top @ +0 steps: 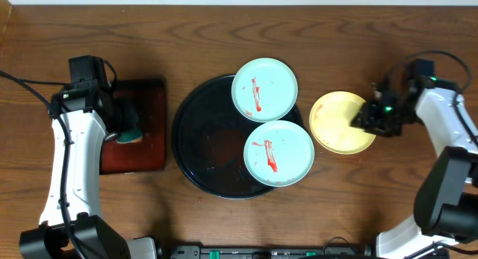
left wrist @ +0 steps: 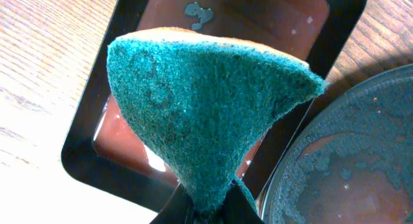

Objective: Clean dirty plates on tray and stack at the side
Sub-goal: 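Set the yellow plate down right of the tray and release, then grasp the rim of the front light-blue plate with right gripper, then bring the sponge in left gripper over the light-blue plate, then scrub the light-blue plate with the sponge while right gripper holds it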

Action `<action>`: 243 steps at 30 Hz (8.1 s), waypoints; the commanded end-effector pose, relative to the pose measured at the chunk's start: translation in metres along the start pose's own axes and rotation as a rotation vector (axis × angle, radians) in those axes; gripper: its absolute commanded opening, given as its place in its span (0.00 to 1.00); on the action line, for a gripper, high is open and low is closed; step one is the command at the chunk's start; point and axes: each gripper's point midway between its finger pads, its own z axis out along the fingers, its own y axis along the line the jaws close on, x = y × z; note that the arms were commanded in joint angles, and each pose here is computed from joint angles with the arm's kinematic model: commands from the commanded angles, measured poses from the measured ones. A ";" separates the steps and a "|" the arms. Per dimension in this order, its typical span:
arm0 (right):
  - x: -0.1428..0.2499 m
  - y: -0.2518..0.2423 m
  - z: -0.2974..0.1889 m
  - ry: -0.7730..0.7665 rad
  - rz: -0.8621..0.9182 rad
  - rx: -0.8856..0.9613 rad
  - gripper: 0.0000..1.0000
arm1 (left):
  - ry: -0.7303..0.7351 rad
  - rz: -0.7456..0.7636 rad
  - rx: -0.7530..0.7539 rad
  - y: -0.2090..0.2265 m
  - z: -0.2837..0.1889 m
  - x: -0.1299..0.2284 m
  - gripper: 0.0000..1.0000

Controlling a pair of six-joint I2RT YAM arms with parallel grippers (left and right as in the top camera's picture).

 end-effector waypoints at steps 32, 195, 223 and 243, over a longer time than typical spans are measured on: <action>0.063 0.086 0.064 0.091 -0.303 0.291 0.08 | 0.010 -0.010 -0.016 0.004 0.002 0.003 0.08; 0.110 0.164 0.137 0.037 -0.261 0.095 0.01 | 0.479 0.625 0.511 -0.217 0.074 0.213 0.07; 0.110 0.164 0.137 0.036 -0.260 0.095 0.01 | 0.616 0.651 0.489 -0.195 0.062 0.236 0.08; 0.110 0.164 0.137 0.036 -0.260 0.095 0.01 | 0.111 0.450 -0.142 -0.147 0.081 0.115 0.07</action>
